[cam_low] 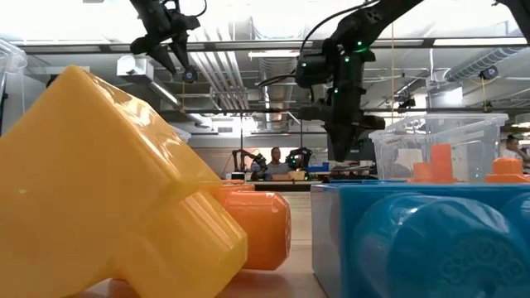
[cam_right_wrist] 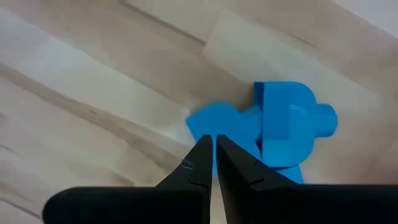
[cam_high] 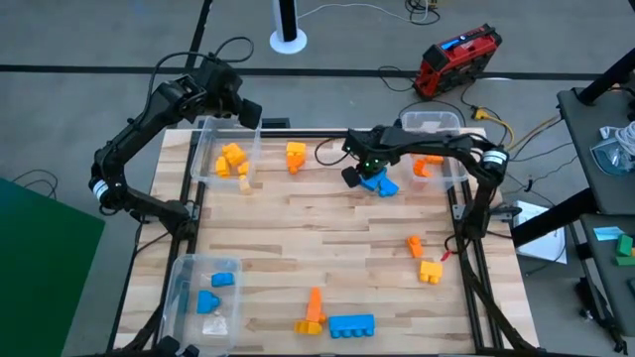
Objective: Sort blocks
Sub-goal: Put the top right blue game piece into the bottom left transparent bin
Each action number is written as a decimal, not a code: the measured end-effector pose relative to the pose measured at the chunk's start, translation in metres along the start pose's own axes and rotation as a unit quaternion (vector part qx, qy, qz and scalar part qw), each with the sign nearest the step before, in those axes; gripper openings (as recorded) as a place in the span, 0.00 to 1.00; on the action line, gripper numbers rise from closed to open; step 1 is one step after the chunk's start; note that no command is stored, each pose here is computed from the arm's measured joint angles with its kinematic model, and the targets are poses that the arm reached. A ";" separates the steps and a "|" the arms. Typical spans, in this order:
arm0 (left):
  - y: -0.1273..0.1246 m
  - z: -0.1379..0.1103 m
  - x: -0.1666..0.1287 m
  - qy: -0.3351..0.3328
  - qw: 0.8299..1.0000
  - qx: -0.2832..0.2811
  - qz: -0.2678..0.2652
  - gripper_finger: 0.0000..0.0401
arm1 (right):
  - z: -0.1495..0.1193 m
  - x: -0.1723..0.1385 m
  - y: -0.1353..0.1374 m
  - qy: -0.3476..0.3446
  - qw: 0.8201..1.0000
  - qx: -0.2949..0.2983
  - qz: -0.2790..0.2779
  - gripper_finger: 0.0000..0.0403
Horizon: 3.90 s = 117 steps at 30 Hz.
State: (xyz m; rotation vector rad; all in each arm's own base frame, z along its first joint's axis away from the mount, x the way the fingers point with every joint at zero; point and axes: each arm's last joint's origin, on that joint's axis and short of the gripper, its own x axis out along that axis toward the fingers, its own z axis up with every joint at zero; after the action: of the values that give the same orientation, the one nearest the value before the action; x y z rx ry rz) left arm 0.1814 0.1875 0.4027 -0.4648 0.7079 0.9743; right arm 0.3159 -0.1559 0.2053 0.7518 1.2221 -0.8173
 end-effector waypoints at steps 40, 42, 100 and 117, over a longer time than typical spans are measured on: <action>0.000 0.001 0.000 -0.006 1.000 -0.009 0.010 0.47 | -0.019 0.040 0.035 -0.019 0.991 -0.067 -0.118 0.03; 0.000 0.001 0.000 -0.006 1.000 -0.009 0.010 0.47 | -0.020 0.043 0.038 -0.014 0.991 -0.071 -0.116 0.03; -0.001 0.005 0.000 -0.026 1.000 0.005 0.005 0.47 | -0.028 0.048 0.039 0.066 0.969 -0.231 0.052 0.99; -0.001 0.005 0.000 -0.030 1.000 0.004 0.005 0.47 | -0.035 0.064 0.037 0.041 0.964 -0.255 0.057 0.81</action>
State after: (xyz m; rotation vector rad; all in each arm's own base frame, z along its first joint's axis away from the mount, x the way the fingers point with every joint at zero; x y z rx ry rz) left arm 0.1837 0.1907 0.4065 -0.4244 0.6611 0.9896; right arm 0.3390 -0.1155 0.1382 0.4297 1.3752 -0.3513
